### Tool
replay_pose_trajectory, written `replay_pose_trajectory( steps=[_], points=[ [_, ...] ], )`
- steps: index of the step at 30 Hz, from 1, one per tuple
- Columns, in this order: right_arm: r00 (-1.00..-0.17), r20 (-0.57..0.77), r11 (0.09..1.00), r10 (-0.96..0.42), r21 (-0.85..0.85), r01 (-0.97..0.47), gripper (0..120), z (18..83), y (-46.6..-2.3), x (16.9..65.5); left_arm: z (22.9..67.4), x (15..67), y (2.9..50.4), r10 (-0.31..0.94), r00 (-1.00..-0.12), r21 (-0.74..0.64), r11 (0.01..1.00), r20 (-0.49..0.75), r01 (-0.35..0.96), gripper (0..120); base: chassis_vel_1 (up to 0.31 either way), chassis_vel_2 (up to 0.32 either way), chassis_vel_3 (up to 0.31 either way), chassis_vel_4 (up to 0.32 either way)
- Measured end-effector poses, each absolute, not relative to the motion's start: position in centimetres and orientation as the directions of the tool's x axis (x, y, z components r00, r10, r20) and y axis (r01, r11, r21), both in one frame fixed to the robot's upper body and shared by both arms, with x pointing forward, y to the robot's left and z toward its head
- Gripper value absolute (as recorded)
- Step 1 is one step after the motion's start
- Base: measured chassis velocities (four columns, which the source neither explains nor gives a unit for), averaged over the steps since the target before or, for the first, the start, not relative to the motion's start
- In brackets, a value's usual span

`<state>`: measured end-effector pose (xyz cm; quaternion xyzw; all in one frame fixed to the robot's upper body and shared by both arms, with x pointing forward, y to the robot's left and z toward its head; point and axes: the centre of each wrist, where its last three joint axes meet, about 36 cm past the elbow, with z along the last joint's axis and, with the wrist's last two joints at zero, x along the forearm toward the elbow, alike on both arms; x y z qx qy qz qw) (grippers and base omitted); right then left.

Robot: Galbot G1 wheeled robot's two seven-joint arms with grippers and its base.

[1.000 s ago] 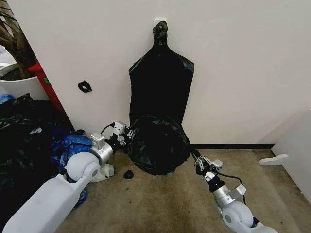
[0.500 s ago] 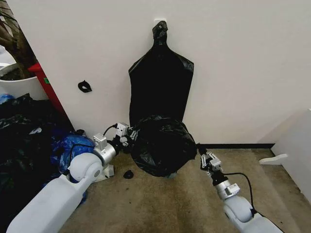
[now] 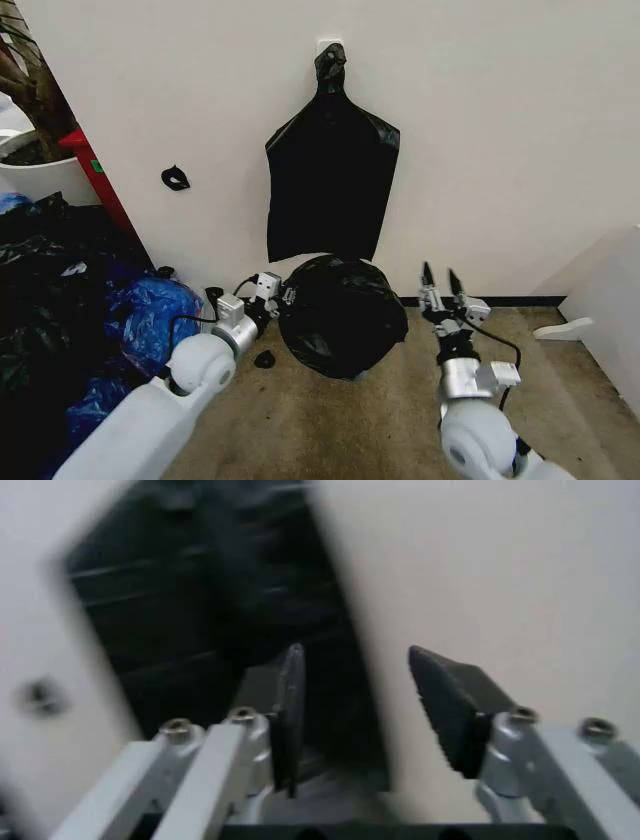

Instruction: Place the garbage bag over the trash bin.

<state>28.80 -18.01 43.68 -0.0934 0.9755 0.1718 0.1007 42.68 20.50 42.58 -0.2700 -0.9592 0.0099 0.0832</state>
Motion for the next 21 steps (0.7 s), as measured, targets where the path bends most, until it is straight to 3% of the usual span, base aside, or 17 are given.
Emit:
replay_pose_trajectory(
  steps=[3,7,9,14,21],
  points=[
    [-0.970,-0.127,0.920,-0.208,0.311,-0.238,22,46.0,-16.3,26.4,42.6,42.3,19.3,0.518,-0.845,-0.059,0.855,0.131,0.515,1,0.000,0.000,0.000,0.000],
    [-0.972,0.116,0.947,-0.206,0.274,-0.169,6,49.1,-15.9,25.4,42.1,41.8,17.9,0.502,-0.859,-0.015,0.864,0.097,0.503,1,0.000,0.000,0.000,0.000],
    [-0.964,0.172,0.953,-0.200,0.260,-0.152,1,49.8,-15.9,25.2,42.1,41.7,17.3,0.497,-0.863,-0.006,0.867,0.088,0.499,1,0.000,0.000,0.000,0.000],
    [-0.919,0.361,0.974,-0.160,0.209,-0.088,0,51.0,-15.4,24.9,41.9,40.7,14.4,0.504,-0.861,-0.011,0.863,0.069,0.504,1,0.000,0.000,0.000,0.000],
    [-0.894,0.430,0.986,-0.124,0.155,-0.062,0,48.8,-14.3,26.4,41.5,39.5,13.0,0.529,-0.847,0.031,0.847,0.049,0.530,1,0.000,0.000,0.000,0.000]
  ],
)
